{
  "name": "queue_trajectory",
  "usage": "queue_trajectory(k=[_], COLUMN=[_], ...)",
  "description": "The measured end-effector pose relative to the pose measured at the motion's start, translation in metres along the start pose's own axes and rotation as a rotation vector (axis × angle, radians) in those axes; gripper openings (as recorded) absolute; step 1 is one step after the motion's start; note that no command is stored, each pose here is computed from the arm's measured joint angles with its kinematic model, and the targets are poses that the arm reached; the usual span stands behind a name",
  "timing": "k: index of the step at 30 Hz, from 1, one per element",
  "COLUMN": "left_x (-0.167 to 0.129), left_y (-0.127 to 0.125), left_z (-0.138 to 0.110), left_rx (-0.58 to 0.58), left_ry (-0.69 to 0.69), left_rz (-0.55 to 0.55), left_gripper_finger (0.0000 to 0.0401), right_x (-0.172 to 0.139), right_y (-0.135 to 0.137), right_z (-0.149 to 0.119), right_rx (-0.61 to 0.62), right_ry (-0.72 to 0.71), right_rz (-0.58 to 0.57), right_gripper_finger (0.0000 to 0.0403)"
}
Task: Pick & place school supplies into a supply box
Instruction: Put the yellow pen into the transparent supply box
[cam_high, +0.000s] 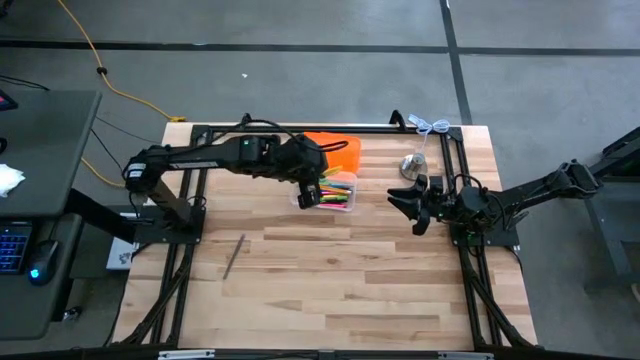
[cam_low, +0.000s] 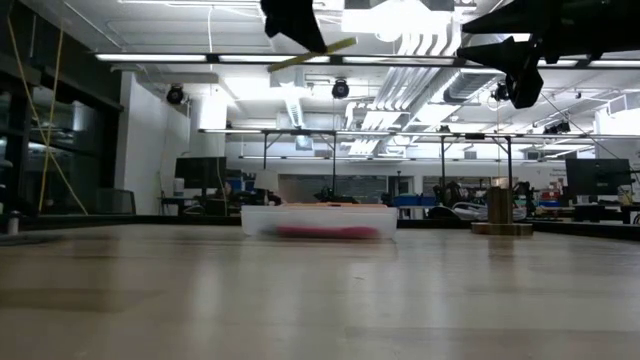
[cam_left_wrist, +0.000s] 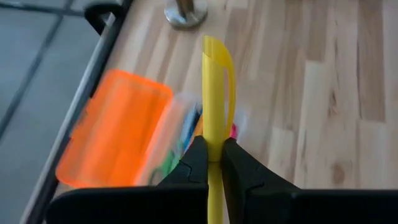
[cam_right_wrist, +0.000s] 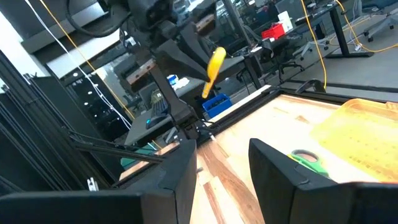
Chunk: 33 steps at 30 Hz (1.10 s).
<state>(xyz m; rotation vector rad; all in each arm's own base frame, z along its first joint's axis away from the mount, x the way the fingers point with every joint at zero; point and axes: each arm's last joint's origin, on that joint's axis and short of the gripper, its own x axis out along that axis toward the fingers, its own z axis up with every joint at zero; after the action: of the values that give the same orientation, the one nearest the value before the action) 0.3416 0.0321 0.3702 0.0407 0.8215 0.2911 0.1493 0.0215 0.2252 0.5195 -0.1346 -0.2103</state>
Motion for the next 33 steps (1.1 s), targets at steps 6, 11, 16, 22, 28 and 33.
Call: queue_trajectory(k=[6,11,16,22,28,33], left_x=[0.017,0.019,0.019,0.03,0.054,0.076], left_y=[0.003,0.003,0.003,0.001,0.001,-0.003], left_z=[0.002,0.002,0.004,0.004,-0.003,-0.006], left_rx=[0.006,0.007,0.025,0.064,0.136,0.193], left_ry=[0.012,0.014,-0.009,0.005,0.086,0.128], left_rz=[-0.022,-0.024,-0.02,-0.019,-0.026,-0.031], left_gripper_finger=[0.0044,0.0047,0.0044,0.0048,0.0046,0.005], right_x=[0.0,0.0,0.0,0.0,0.0,0.0], right_y=[0.0,0.0,0.0,0.0,0.0,0.0], right_z=[0.0,0.0,0.0,0.0,0.0,0.0], right_rx=[0.002,0.001,0.002,0.002,0.003,0.002], right_ry=[0.001,0.002,0.002,0.002,0.001,0.002], right_rz=[-0.002,-0.003,-0.003,-0.003,-0.003,-0.004], right_gripper_finger=[0.0124,0.0124,0.0124,0.0124,0.0124,0.0124])
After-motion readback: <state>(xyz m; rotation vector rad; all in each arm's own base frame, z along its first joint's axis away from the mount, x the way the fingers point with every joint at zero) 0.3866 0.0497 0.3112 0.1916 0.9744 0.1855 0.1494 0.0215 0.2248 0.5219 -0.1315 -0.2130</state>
